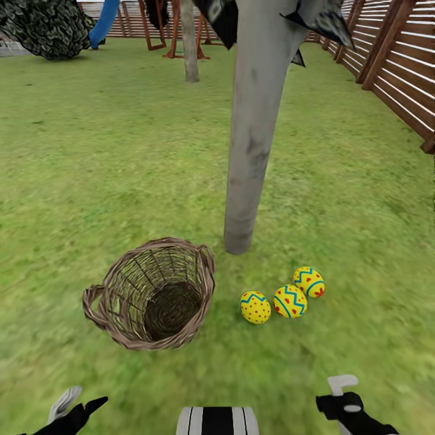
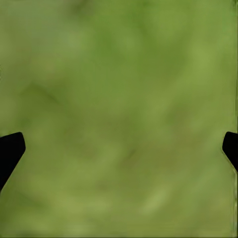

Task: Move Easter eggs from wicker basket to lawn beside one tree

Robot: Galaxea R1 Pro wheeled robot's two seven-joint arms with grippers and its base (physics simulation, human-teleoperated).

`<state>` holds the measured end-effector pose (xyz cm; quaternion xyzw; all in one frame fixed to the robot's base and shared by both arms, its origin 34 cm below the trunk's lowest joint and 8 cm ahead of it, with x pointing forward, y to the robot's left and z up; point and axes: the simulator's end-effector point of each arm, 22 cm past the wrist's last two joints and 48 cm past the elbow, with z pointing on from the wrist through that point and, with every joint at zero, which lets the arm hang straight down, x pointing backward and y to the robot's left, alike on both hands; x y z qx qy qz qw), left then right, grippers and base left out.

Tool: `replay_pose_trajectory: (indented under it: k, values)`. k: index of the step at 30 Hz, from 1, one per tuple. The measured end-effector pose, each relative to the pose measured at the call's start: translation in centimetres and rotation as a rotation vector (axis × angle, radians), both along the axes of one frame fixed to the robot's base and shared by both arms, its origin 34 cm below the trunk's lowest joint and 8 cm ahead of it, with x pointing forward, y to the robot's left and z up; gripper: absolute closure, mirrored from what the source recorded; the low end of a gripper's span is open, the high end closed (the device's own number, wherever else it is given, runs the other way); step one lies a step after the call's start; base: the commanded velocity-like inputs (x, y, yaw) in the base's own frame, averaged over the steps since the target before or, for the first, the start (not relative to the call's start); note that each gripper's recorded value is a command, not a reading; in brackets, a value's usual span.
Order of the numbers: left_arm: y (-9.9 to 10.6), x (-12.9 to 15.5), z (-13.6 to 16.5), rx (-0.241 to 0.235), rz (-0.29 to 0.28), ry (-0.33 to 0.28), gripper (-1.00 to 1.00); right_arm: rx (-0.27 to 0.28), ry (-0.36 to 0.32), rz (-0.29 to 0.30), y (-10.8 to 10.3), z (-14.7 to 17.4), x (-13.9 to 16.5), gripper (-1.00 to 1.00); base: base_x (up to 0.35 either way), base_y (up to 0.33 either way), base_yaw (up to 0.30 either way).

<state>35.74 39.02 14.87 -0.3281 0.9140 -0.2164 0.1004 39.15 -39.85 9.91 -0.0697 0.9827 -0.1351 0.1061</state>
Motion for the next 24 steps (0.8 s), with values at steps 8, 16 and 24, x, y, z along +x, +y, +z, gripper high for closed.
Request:
replay_pose_trajectory:
  k: [8,16,24]
  values:
    - [0.4,0.5,-0.1,0.077,-0.019,-0.007,-1.00,-0.006,-0.040,0.024,-0.2,0.8,-1.1,-1.00,0.000,0.000,0.000]
    - [-1.1,0.5,-0.5,0.128,-0.080,0.009,-1.00,0.000,-0.054,0.024,0.4,1.5,-1.2,-1.00,-0.068,0.000,0.000]
    - [-1.1,1.7,0.6,0.127,-0.078,-0.026,-1.00,0.008,-0.087,0.027,1.2,2.5,0.0,-1.00,-0.040,0.000,0.000]
